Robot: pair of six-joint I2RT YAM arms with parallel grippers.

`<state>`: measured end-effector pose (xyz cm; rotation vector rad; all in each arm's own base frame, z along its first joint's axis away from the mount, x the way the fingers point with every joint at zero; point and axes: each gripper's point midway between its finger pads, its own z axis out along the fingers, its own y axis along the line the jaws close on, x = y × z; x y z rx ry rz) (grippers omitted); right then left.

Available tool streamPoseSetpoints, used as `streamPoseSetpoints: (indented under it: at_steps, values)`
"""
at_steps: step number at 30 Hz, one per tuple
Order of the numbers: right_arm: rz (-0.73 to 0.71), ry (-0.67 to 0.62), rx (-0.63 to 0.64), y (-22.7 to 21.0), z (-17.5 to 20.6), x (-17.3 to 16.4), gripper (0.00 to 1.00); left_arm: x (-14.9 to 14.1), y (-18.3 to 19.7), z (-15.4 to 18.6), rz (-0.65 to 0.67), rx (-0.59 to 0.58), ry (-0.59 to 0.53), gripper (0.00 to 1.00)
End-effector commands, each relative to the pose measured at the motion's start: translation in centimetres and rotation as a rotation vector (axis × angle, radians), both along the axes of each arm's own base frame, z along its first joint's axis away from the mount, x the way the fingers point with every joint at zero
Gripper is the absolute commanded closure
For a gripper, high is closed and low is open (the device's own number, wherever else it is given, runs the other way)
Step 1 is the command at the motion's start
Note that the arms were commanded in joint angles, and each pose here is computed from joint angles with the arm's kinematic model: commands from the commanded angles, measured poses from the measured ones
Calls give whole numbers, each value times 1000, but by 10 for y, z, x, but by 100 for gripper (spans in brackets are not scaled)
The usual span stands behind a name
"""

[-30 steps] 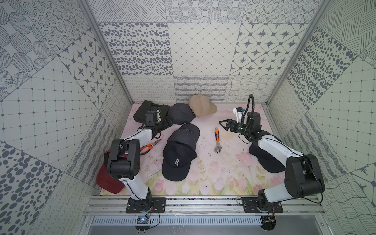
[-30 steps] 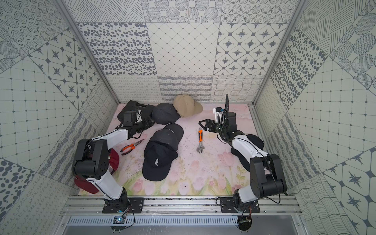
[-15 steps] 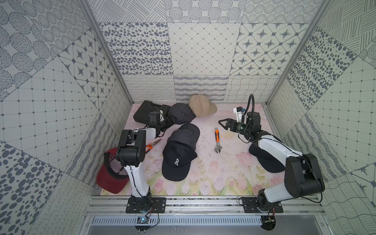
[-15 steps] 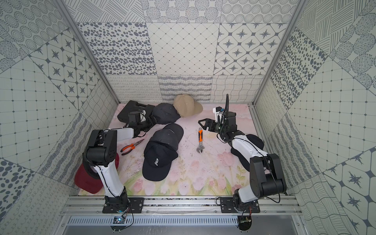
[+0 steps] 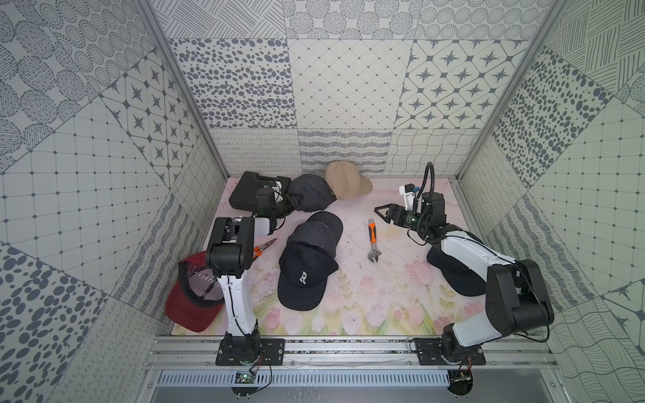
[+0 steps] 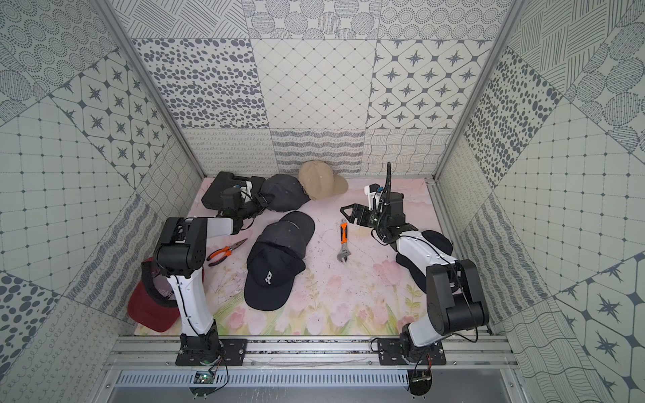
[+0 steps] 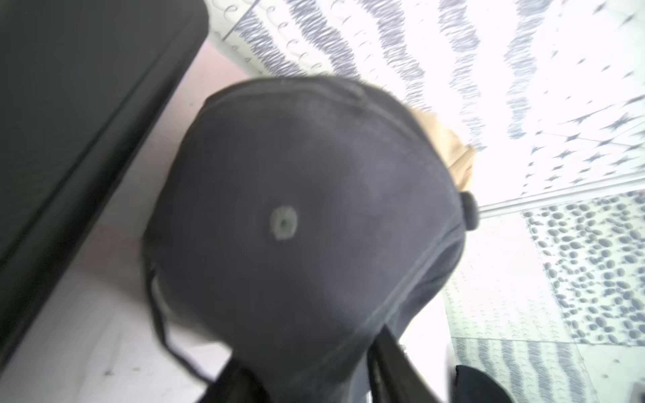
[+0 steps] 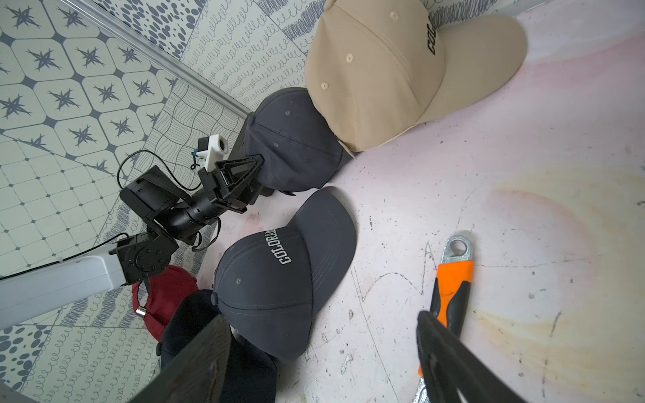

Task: Open the adjustable buckle of the baseball cap
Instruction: Pick up the baseball cap from the center of the board.

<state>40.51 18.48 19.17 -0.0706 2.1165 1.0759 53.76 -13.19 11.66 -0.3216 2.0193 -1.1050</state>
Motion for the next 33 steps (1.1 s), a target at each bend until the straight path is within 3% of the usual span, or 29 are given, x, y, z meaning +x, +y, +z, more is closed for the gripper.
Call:
streamPoseSetpoints:
  at_steps: [1, 5, 13, 23, 28, 33]
  values:
    - [-3, -50, -2, 1, 4, 5, 16, -7, -22, 68, -93, 18, -236, 78]
    - [7, -81, -19, 3, 6, 8, 19, -24, -43, 99, -141, 70, -305, 99]
    - [59, -261, -112, 15, 31, 3, 19, -64, -97, 173, -250, 205, -450, 100]
    - [159, -657, -163, 50, 72, -27, 18, -95, -128, 240, -236, 177, -474, 100]
    - [169, -581, -33, 58, 87, -34, 19, -101, -133, 257, -198, 162, -483, 100]
    - [154, -452, 186, 63, 102, -39, 19, -91, -135, 253, -126, 154, -443, 100]
